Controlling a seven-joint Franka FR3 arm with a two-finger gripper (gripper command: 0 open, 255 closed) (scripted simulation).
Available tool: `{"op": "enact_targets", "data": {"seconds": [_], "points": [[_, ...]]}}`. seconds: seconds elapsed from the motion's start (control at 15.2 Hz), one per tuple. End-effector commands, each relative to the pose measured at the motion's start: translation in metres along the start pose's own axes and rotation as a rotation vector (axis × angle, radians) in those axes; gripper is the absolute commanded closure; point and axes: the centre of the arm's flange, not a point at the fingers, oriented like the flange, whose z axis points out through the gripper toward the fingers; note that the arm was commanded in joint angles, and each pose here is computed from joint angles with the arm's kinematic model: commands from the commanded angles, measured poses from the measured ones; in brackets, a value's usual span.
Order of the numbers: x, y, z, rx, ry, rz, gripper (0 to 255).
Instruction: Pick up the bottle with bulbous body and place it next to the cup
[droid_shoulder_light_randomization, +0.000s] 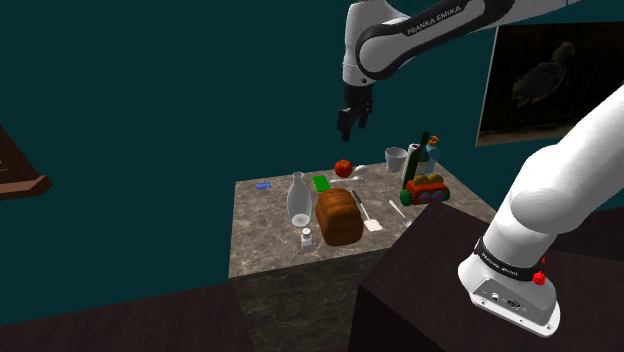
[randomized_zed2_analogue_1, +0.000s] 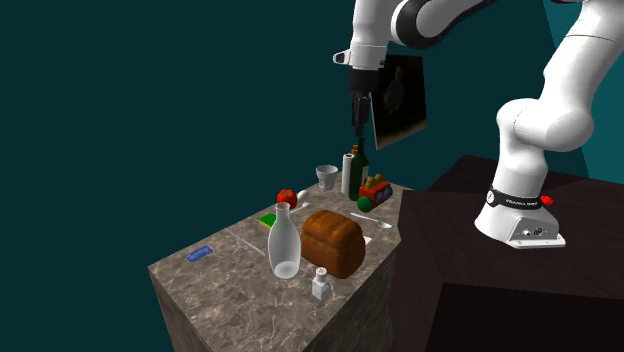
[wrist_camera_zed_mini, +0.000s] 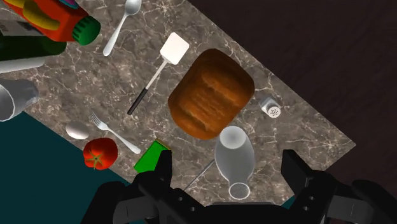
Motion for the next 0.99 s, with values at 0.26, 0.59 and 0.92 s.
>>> {"op": "enact_targets", "data": {"seconds": [0.26,0.59,0.92], "points": [[0.055,-0.013,0.057,0.025,-0.014,0.027,0],[0.100,-0.023,0.105,0.046,-0.026,0.048,0],[0.145,-0.032,0.154,0.067,-0.038,0.070,0]]}}
